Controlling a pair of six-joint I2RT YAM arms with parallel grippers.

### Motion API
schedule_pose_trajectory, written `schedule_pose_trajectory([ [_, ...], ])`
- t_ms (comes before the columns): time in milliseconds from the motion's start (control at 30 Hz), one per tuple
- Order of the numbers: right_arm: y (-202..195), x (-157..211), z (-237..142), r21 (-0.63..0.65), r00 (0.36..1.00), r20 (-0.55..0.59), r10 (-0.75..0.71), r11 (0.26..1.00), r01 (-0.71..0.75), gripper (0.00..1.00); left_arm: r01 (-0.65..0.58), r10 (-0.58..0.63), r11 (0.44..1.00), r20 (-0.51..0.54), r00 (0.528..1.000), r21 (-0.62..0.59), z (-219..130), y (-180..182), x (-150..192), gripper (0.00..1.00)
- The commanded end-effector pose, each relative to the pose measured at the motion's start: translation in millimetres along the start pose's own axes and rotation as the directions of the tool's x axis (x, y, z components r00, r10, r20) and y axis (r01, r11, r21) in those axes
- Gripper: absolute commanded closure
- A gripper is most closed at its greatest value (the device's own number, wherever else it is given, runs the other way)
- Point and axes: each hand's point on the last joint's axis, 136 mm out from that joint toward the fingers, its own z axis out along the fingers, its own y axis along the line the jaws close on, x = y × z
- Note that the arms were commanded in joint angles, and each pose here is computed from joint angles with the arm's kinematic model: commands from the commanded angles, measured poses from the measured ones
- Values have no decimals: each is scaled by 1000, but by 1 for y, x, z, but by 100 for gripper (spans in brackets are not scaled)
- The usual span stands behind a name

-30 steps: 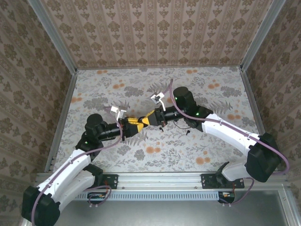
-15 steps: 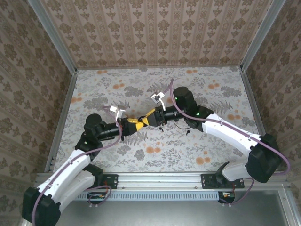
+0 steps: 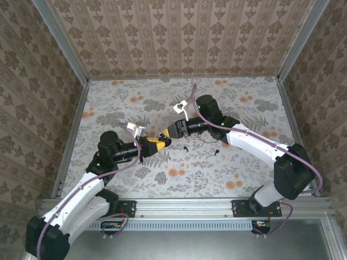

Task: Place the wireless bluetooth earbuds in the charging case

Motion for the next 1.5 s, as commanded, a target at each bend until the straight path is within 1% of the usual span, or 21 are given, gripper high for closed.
schedule_pose_trajectory([
  [0,-1,-4,-5,25,1000,2,25,999,-25,49,-136,133,988,48,990,69,-4,-25,-16,100],
  [233,13,-10,-21,54,1000,4,1,999,-1,44,-135,134,991,49,990,24,-7,-17,-14,100],
  [533,22,-16,-33,72,1000,14,-3,997,2,44,-126,126,992,50,991,-5,-9,-11,-13,100],
  [567,20,-17,-36,87,1000,18,-3,996,1,44,-124,124,992,49,991,-10,-10,-10,-12,100],
  [600,13,-19,-41,128,1000,27,5,992,-8,44,-123,124,992,47,991,-15,-10,-9,-12,100],
  [700,-26,-17,-61,325,998,45,40,944,-52,43,-117,118,993,42,992,-28,-12,-7,-9,100],
  [767,-52,-7,-69,444,999,-5,50,895,-43,43,-109,111,993,36,993,-44,-14,-4,-5,100],
  [800,-66,2,-72,502,996,-53,68,865,-32,43,-106,108,993,34,994,-51,-14,-2,-4,100],
  [900,-96,23,-69,577,977,-165,135,817,-16,45,-98,100,993,38,994,-60,-16,0,0,100],
  [1033,-122,45,-51,583,949,-252,190,812,-7,47,-96,99,993,45,994,-73,-19,0,1,100],
  [1233,-149,63,-25,576,913,-369,176,814,77,49,-89,93,992,39,995,-84,-22,1,5,100],
  [1367,-167,75,-13,593,884,-425,195,798,109,51,-85,88,993,35,996,-85,-22,2,7,100],
  [1467,-178,85,-6,603,861,-460,215,787,126,54,-83,87,993,34,996,-86,-23,2,8,100],
])
